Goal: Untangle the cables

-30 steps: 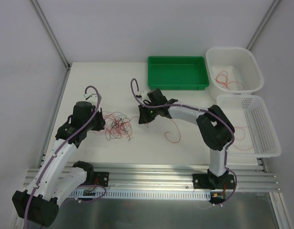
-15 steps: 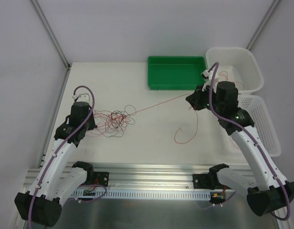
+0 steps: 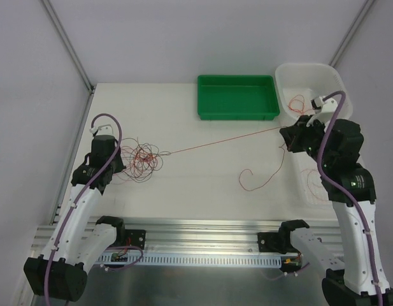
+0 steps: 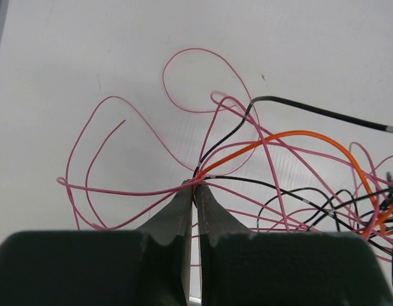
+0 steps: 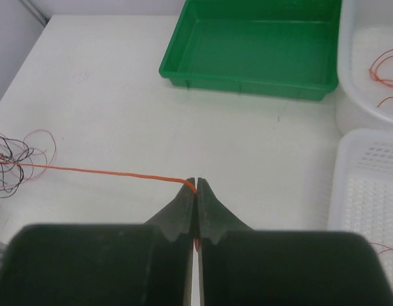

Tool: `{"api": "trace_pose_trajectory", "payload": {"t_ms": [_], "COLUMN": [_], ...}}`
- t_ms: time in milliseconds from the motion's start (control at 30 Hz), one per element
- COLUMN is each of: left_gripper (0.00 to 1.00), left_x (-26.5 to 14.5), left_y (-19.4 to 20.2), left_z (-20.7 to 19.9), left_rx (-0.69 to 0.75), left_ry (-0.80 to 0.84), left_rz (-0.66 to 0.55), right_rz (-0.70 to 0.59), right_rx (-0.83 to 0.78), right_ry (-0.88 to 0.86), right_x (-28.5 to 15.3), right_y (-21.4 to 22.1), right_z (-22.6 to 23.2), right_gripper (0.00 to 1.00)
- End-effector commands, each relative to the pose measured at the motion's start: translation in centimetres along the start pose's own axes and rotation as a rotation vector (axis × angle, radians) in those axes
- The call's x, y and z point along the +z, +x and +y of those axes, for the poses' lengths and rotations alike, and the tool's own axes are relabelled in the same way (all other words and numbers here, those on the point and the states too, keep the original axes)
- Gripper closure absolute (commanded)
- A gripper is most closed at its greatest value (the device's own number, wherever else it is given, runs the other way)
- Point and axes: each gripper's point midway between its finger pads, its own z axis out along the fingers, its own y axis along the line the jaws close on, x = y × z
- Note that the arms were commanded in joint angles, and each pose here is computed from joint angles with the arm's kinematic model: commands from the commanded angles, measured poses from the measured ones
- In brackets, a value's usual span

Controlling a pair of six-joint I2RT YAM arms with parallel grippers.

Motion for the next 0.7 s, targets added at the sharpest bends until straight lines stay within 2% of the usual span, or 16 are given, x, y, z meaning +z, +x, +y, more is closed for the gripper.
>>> {"api": "trace_pose_trajectory", "payload": {"t_ms": [0,233,500,567,600,667], "left_gripper": [1.0,1.0,1.0,1.0,1.0,1.0], "left_x": [-0.3,-0.4,-1.4,-1.6,-1.6,-1.6], "left_y": [-0.6,-1.1,-3.0,-4.1,-4.5,-5.5], "left_z": [2.0,4.9,8.1,8.0,7.7,5.6], "left_rx": [-0.031,-0.066,-0.052,-0.055,-0.057,-0.068], "left_ry": [-0.094,-0.23,-0.423,-0.428,-0.409,-0.283], "left_rz": [-0.013,-0.019,-0.033,-0.042,-0.046,-0.053], "right_rz": [-0.158,-0.265,-0.363,-0.358,-0.336,-0.287], "right_rx": [-0.008,0.046,0.053,0.055,0.051,0.069], "right_ry": [0.125,0.232,0.229,0.196,0.121,0.042], "right_x": [-3.7,-6.1,-8.2,-7.9,-7.4,-5.9], "right_y": [-4.7,-8.0,-11.9,-12.1,-11.8,-11.1], "right_z": [-1.5,-2.6,-1.8,-1.3,0.0,1.1], "right_gripper": [0.99,0.99,0.99,0.99,0.99,0.99]}}
